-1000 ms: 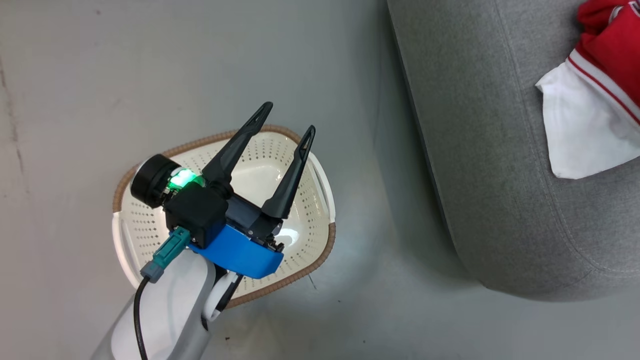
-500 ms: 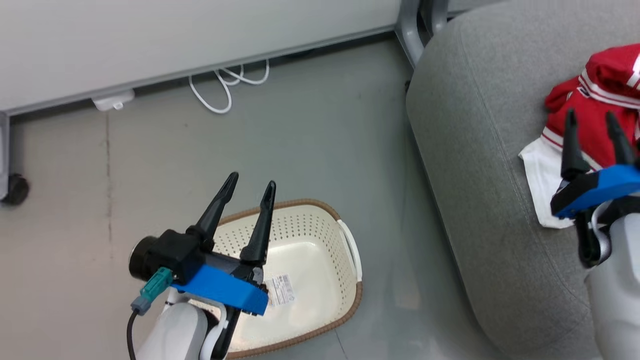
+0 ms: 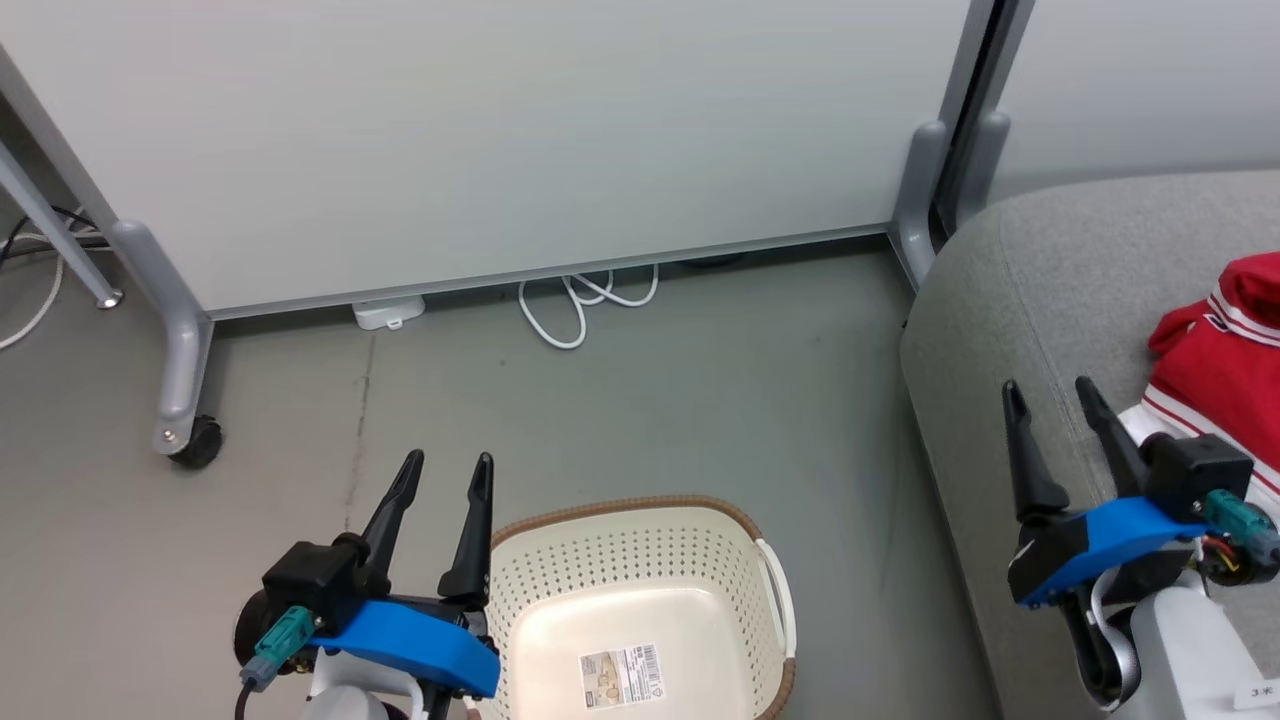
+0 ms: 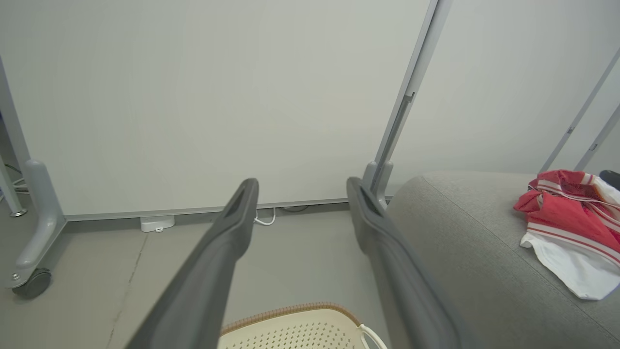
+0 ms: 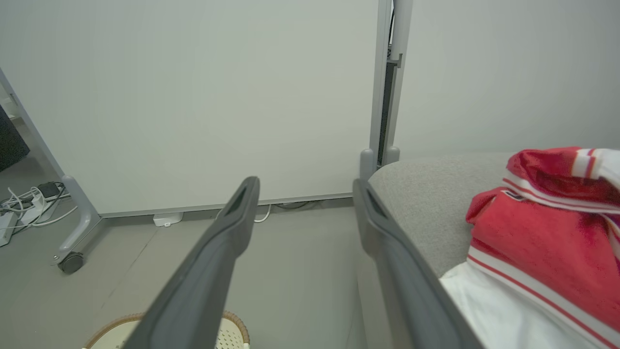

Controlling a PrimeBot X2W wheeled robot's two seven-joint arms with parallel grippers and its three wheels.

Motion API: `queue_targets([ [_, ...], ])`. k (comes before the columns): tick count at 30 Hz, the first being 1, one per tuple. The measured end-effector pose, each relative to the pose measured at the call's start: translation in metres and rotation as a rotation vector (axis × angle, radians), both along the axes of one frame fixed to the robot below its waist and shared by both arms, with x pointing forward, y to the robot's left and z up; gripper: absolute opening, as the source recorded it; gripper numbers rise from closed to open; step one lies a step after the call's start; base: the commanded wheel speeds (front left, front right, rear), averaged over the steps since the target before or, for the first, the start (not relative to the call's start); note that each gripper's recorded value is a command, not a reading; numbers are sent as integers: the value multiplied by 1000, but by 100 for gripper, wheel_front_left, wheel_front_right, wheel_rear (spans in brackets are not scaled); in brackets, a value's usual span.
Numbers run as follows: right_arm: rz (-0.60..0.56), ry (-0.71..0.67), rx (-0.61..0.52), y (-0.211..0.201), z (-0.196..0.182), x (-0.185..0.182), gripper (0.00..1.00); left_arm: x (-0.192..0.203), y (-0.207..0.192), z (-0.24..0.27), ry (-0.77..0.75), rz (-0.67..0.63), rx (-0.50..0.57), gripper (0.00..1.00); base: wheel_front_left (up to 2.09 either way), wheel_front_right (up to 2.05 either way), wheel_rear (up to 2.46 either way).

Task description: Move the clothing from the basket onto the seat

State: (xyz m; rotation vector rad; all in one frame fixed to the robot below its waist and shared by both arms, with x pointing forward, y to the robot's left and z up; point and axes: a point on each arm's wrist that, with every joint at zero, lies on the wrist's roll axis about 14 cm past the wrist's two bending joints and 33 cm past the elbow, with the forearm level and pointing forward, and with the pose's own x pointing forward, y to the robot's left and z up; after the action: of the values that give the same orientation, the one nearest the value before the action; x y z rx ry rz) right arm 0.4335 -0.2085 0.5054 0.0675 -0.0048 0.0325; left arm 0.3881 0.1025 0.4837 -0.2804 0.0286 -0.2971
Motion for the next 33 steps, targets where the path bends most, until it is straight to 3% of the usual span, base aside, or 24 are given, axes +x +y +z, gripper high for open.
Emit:
queue_targets([
  [17, 90, 19, 34, 50, -4, -34, 100, -22, 67, -5, 22, 192, 38, 100, 0, 0, 0],
  [33, 109, 36, 65, 58, -9, -38, 100, -26, 73, -19, 66, 216, 34, 100, 0, 0, 0],
])
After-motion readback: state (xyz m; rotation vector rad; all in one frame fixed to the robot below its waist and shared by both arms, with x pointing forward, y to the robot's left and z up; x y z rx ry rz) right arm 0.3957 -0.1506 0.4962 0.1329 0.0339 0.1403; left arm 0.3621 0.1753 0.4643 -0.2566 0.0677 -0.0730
